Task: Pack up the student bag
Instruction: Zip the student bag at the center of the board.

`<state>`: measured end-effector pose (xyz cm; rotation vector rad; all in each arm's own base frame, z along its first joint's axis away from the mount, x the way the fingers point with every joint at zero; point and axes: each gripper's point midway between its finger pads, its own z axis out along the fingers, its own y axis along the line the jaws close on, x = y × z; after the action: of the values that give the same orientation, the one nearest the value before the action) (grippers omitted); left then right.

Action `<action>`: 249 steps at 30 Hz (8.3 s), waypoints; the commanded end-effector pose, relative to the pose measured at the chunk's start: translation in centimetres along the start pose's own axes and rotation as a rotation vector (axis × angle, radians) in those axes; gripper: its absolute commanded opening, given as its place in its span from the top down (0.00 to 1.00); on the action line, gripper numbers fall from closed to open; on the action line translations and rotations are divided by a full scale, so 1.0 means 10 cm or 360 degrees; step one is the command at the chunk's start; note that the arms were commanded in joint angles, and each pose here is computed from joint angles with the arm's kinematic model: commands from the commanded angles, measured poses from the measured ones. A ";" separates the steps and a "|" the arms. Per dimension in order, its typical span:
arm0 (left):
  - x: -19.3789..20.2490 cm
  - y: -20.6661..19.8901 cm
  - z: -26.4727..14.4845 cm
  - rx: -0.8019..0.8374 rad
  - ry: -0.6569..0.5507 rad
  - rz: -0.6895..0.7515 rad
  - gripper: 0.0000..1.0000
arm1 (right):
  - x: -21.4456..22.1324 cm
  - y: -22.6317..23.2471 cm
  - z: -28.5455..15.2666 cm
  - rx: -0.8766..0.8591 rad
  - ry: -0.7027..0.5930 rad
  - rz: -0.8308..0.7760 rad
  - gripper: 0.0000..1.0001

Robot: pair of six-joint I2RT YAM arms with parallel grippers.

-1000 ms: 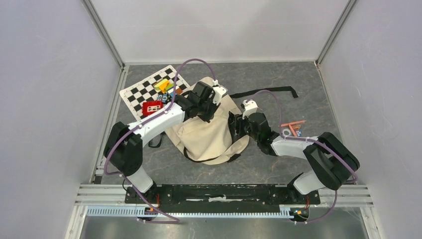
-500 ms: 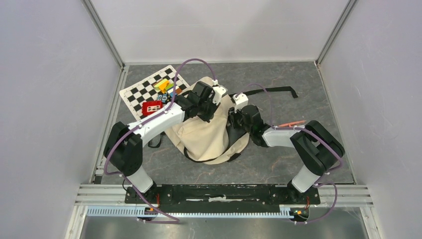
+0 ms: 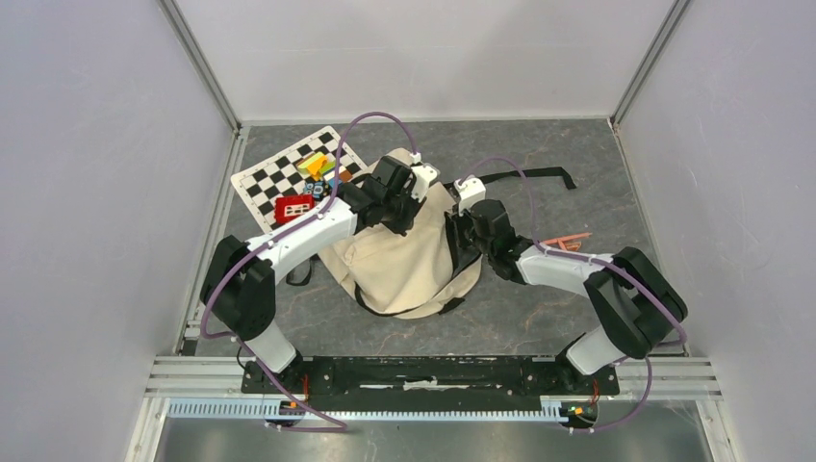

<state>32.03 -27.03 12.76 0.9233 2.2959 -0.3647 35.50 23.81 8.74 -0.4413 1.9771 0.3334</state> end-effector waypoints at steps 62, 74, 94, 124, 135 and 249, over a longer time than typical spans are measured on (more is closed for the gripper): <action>-0.63 -0.83 0.18 0.0295 -0.0388 -0.0930 0.15 | 0.52 0.37 -1.28 -0.0394 0.0475 0.0314 1.00; -0.36 -0.98 0.70 0.0299 -0.0145 -0.0934 0.20 | 0.43 0.31 -1.27 -0.0369 0.0375 0.0240 1.00; -1.06 -1.07 0.71 0.0478 -0.0512 -0.1069 0.98 | 0.77 0.44 -1.48 -0.0369 0.0594 0.0270 1.00; -1.25 -0.62 0.50 0.0376 -0.0739 -0.0927 0.98 | -0.04 1.90 -1.57 -0.0856 0.0342 0.0345 1.00; -1.46 -0.42 0.54 0.0323 -0.0802 -0.0949 0.98 | 0.23 2.30 -1.70 -0.0957 0.0464 0.0256 1.00; 0.43 -0.97 -0.54 -0.0026 -0.0681 -0.0922 0.61 | 0.21 0.97 -1.51 -0.0258 -0.0005 0.1060 0.11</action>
<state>17.72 -28.82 11.49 0.1572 2.2287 -0.7419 16.70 25.53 11.15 0.0568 2.1484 0.9106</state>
